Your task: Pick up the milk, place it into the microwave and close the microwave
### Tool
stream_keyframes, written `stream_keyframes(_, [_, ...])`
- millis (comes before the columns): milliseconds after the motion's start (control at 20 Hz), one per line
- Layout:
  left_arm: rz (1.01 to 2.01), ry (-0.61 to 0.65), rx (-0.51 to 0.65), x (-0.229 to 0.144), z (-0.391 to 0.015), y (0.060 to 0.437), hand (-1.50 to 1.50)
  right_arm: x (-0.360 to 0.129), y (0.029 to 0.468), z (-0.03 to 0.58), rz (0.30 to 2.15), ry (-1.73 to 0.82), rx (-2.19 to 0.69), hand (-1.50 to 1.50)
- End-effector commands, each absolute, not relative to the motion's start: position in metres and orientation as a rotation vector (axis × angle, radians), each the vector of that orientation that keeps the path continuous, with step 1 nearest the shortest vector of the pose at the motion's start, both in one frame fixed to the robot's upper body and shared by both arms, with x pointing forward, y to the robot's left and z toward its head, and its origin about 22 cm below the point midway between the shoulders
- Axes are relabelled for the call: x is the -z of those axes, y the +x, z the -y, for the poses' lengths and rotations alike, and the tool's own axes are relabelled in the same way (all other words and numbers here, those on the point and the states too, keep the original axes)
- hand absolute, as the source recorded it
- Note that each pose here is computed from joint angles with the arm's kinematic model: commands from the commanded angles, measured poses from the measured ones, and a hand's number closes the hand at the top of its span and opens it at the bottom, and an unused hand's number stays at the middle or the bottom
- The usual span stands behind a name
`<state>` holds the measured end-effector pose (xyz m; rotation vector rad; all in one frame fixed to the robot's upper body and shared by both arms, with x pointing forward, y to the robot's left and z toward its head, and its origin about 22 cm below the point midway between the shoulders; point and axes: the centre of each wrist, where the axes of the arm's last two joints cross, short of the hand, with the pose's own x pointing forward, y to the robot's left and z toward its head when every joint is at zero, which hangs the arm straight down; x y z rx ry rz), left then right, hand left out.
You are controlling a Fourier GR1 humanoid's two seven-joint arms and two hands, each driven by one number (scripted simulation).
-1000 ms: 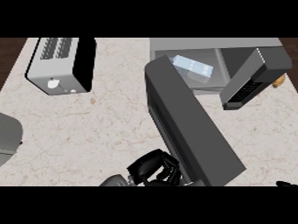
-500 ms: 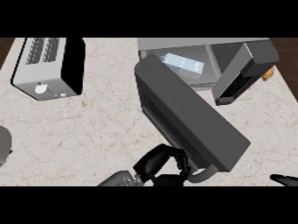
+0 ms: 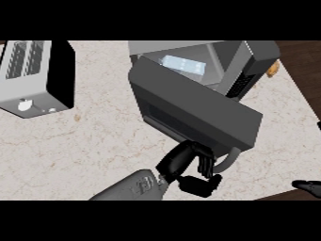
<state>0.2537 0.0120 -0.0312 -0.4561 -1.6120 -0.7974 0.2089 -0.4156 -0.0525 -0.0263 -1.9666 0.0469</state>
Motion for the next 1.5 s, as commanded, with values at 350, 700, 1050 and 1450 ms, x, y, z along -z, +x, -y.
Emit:
stream_keyframes(350, [1.781,-0.39,0.698,-0.021,0.01,0.296,1.5,0.014,0.235,0.414,2.045,0.12,-0.172,-1.5])
stream_keyframes(700, [1.818,-0.327,0.665,-0.046,0.016,0.319,1.5,-0.004,0.254,0.405,2.083,0.188,-0.188,-1.5])
stream_keyframes(1050, [1.827,-0.277,0.64,-0.061,0.019,0.336,1.5,-0.025,0.271,0.398,2.102,0.289,-0.234,-1.5])
stream_keyframes(1450, [1.848,-0.21,0.596,-0.079,0.022,0.353,1.5,-0.043,0.286,0.38,2.106,0.439,-0.299,-1.5])
